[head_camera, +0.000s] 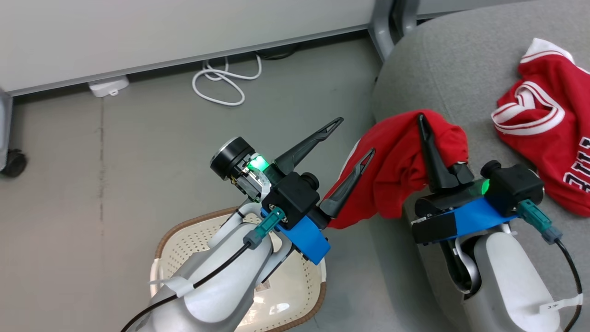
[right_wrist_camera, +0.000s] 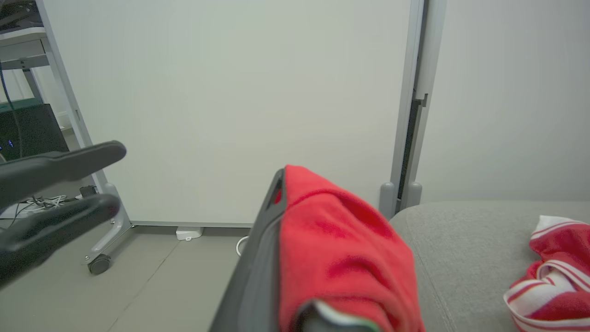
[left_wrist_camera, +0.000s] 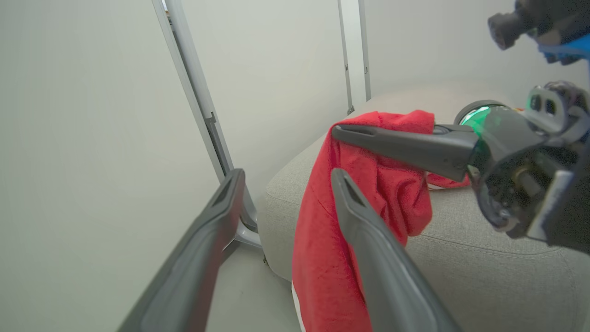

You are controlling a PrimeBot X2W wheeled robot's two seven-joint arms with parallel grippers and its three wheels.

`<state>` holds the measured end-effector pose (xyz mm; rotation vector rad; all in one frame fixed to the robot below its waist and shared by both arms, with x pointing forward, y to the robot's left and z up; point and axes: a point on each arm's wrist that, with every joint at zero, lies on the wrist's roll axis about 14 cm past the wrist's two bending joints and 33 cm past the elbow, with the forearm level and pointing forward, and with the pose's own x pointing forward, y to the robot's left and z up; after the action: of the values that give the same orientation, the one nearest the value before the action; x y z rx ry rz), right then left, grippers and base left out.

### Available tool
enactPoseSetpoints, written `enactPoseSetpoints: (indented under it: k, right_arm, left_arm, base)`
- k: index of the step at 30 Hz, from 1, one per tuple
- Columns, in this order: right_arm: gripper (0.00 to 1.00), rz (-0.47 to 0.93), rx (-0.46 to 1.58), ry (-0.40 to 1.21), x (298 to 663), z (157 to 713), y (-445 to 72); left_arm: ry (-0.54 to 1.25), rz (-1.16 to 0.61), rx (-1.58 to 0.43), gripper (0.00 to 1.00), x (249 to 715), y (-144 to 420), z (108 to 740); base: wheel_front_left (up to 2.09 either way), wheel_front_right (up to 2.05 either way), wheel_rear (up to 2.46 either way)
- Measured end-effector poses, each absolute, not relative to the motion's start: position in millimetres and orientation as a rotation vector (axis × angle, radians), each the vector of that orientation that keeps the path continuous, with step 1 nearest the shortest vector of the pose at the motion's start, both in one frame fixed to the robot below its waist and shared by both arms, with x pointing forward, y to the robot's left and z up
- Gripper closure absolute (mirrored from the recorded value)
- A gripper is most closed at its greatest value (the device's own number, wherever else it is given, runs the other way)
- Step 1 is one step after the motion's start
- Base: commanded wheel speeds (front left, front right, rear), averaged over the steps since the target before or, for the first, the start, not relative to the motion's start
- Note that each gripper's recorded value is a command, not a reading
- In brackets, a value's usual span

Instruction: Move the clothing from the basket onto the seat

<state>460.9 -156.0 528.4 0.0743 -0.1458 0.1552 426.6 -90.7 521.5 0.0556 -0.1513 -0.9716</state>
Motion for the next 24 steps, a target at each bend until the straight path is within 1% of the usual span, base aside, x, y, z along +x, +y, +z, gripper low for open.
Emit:
enactPoseSetpoints:
  k: [9,15,24]
  right_arm:
    - [1.0,0.011,0.046,-0.123,446.0,520.0,-207.6]
    - [1.0,-0.059,0.033,-0.103,432.7,513.7,-231.8]
    - [1.0,-0.099,0.028,-0.096,425.5,511.7,-244.7]
  left_arm:
    - [-0.123,-1.085,0.039,0.0,414.6,-122.2,505.1]
    - [-0.113,-1.14,0.022,0.0,408.0,-138.4,499.4]
    - [-0.108,-1.163,0.021,0.0,405.2,-143.5,495.8]
  base:
    - [0.0,0.0,0.0]
    - [0.0,0.0,0.0]
    - [0.0,0.0,0.0]
